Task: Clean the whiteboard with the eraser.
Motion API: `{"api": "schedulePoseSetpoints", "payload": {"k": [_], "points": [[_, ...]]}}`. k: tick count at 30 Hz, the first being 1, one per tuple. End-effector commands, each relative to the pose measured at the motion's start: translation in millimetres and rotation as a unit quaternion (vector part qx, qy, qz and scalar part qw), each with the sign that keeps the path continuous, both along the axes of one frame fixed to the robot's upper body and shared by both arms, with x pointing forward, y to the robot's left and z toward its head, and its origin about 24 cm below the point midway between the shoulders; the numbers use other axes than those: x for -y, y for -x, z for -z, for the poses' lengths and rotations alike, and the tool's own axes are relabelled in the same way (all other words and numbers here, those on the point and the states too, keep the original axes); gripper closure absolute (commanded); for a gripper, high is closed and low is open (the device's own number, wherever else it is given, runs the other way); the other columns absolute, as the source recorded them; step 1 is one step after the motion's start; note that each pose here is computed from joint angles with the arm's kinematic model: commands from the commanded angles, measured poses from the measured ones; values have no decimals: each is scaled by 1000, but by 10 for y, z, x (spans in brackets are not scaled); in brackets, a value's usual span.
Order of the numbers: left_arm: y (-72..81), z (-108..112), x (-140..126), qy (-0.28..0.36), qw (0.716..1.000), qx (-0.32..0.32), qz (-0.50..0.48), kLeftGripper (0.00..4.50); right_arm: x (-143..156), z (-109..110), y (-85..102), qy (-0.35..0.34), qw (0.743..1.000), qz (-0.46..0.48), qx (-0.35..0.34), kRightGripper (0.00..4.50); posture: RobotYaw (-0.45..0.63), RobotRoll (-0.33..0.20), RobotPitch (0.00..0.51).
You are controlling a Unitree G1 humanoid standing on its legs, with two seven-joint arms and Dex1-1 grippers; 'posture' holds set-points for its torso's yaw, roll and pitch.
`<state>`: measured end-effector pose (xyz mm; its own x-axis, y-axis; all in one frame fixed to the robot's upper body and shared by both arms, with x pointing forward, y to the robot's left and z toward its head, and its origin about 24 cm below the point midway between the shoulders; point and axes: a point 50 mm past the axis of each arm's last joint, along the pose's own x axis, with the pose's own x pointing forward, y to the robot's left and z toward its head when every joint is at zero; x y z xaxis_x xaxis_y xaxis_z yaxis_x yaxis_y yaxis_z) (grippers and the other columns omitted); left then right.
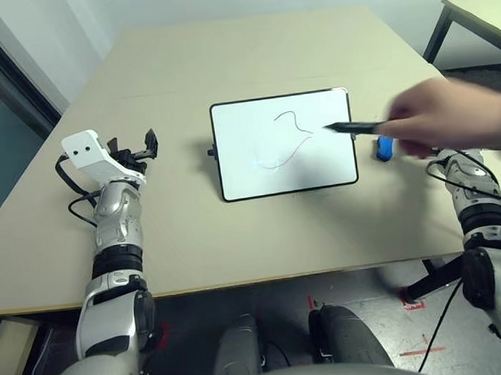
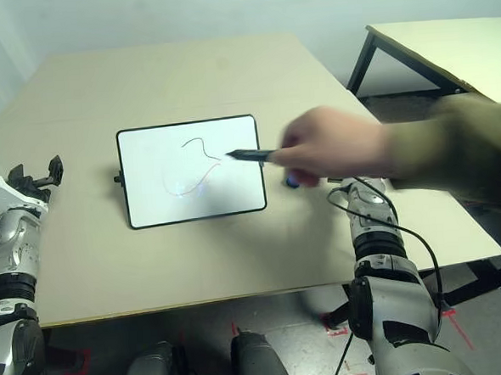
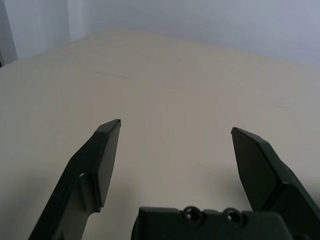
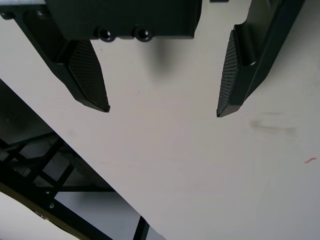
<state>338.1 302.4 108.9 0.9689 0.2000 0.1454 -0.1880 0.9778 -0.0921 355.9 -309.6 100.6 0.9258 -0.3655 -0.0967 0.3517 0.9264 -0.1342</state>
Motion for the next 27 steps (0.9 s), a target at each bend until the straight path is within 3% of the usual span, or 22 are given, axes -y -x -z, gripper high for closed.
{"api": "schedulePoseSetpoints", "payload": {"k": [1,7,14,20,27], "points": [[-27,-25,5,0,1000,-2,4,0,37,10,24,-9,1000,9,-1,38,-64,0,73],[-50,-98,21,-11,1000,2,19,0,-97,-111,-41,-52,998,-21,-2,38,-87,0,77],[-170,-544,264,-42,983,10,176,0,-538,-361,-69,-112,986,-98,-72,38,-116,0,76],[-174,-897,662,-86,930,-11,357,0,-741,-325,-47,-119,976,-130,-127,38,-113,0,72],[-188,-927,1004,-100,878,-46,465,0,-748,-154,-107,-105,972,-127,-167,38,-105,0,63]]}}
